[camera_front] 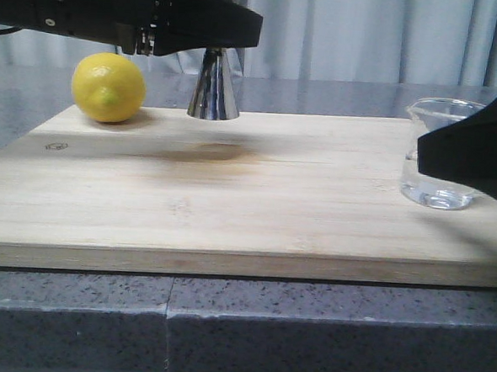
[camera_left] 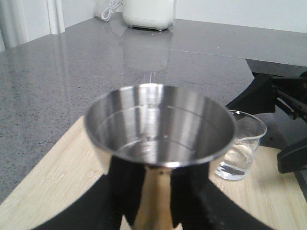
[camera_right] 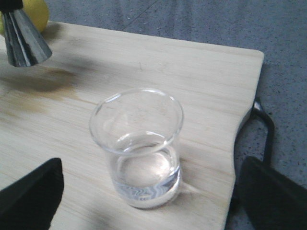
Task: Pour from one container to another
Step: 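Reach the right gripper to the glass beaker and grasp it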
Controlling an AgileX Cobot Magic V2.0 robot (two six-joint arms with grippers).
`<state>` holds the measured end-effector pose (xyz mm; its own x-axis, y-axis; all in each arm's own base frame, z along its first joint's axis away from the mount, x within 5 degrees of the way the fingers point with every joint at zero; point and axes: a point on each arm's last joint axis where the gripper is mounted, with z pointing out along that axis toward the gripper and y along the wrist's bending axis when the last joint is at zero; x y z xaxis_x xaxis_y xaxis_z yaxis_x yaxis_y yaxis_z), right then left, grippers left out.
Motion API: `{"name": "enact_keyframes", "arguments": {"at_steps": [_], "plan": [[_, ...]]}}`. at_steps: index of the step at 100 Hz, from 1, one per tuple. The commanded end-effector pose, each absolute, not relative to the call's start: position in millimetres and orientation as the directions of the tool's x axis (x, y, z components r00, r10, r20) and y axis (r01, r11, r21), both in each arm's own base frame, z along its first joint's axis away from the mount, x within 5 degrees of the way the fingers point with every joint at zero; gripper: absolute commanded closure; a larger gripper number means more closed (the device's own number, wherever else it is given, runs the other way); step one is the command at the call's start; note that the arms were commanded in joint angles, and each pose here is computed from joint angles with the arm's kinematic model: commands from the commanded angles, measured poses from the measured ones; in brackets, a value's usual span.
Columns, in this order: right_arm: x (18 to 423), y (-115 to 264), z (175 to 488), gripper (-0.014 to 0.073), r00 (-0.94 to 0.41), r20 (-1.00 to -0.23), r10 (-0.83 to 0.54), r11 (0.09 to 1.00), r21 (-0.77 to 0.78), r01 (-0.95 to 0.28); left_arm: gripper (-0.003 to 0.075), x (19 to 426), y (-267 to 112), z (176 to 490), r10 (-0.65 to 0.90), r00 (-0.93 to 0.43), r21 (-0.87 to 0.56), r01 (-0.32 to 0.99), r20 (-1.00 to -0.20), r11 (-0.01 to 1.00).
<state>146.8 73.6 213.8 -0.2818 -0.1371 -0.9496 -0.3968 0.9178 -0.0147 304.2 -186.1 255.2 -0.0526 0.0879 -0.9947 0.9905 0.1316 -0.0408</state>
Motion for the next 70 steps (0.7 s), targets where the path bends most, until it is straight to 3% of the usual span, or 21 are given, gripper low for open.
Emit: {"name": "enact_keyframes", "arguments": {"at_steps": [1,28,70], "plan": [[156,75,227,-0.0053,-0.172,-0.979,-0.110,0.930,-0.041,-0.366,0.0500,297,-184,289,-0.057,-0.008,-0.013,0.995,-0.998,0.102],[168,83,220,-0.0053,-0.100,-0.976,-0.195,0.910,-0.142,-0.388,0.0500,297,-184,289,-0.057,-0.008,-0.013,0.995,-0.998,0.102],[179,88,211,-0.0038,-0.067,-0.979,-0.193,0.915,-0.154,-0.373,0.0500,297,-184,289,-0.057,-0.008,-0.013,0.995,-0.998,0.102]]}}
